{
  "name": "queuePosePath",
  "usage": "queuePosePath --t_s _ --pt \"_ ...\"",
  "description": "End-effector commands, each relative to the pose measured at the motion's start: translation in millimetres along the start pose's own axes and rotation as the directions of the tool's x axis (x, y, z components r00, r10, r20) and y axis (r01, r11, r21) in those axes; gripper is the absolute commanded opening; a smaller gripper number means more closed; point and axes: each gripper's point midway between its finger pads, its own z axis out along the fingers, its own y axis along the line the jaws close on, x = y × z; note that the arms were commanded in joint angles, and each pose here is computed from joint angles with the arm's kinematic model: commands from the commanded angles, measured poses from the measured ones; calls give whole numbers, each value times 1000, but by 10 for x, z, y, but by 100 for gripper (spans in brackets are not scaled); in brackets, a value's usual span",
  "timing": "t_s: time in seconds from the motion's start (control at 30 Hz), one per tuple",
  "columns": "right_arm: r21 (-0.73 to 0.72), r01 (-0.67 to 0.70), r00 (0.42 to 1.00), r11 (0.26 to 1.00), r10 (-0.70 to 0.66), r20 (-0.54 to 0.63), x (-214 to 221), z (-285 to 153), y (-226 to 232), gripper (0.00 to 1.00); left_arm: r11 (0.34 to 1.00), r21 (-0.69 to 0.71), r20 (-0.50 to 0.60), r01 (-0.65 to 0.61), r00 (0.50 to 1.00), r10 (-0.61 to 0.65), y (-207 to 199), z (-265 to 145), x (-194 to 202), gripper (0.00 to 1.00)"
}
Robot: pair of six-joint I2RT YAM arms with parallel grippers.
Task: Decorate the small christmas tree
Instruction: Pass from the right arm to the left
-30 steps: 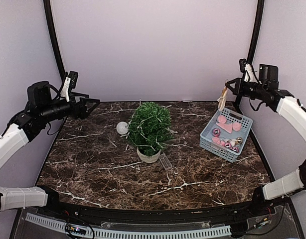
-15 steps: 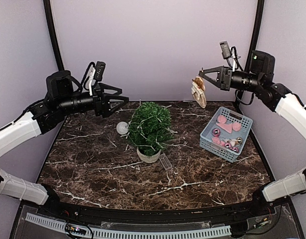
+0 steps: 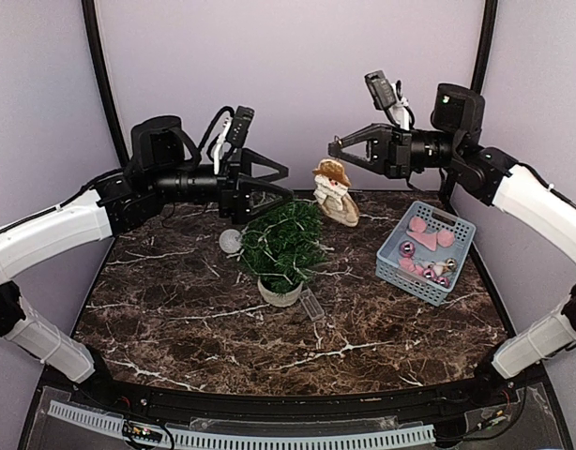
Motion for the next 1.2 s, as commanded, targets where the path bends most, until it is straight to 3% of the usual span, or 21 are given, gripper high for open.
queuePosePath --t_s 0.0,0.17,0.5,0.77,1.17 --pt "-145 61 998 988 -61 7 -103 166 294 0 989 143 -3 -44 999 45 -313 105 -58 90" --pt "-236 50 998 970 -54 -12 -37 324 389 0 988 153 -22 -37 999 41 -334 144 5 90" --pt "-307 37 998 951 -50 -33 20 429 458 0 996 -22 -60 -92 994 91 -204 -80 108 92" --pt "-354 30 997 935 -51 -50 59 426 548 0 993 -62 -103 -99 990 93 -157 -124 175 92" --pt "-394 -2 997 919 -31 -77 135 460 576 0 973 214 -29 -84 995 92 -551 22 -29 92"
